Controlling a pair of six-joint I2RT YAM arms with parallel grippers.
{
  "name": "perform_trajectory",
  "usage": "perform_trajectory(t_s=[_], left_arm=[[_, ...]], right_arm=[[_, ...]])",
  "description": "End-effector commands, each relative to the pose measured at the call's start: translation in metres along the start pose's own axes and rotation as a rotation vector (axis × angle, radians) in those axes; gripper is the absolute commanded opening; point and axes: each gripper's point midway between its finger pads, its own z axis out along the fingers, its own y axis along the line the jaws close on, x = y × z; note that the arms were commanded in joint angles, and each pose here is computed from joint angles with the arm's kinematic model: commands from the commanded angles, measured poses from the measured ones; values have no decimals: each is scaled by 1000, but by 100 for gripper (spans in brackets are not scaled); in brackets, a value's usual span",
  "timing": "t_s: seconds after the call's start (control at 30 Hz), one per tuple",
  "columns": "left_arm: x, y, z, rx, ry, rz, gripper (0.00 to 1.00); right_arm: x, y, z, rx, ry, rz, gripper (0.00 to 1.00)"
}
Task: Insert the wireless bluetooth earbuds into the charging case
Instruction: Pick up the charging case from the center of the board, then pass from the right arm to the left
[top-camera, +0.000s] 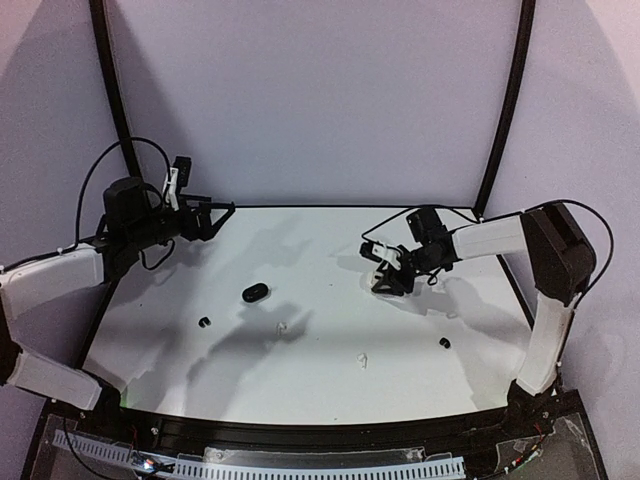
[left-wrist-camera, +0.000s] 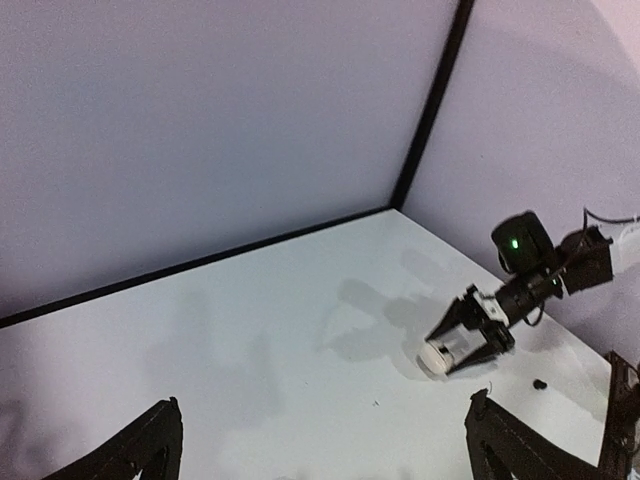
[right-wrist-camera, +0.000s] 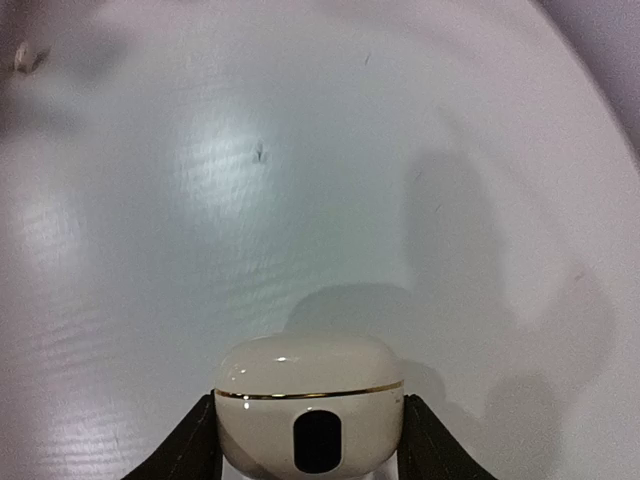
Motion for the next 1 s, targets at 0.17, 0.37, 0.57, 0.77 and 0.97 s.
perform_trajectory(t_s=[0.17, 0.37, 0.57, 0.77, 0.97], left_arm=[[-3, -89, 20, 343, 146, 46, 95], [-41, -113, 25, 454, 121, 69, 90], [-37, -112, 33, 412, 166, 47, 87], [-27, -113, 49, 381, 235, 56, 78], [-42, -122, 54, 418, 199, 52, 62]], right_arm=[[-255, 10, -122, 452, -740, -272, 24], [-314, 22, -129, 639, -806, -348, 21], [-338, 37, -135, 666, -842, -398, 21], [-344, 46, -133, 669, -828, -432, 20], [-348, 65, -130, 635, -842, -505, 20]])
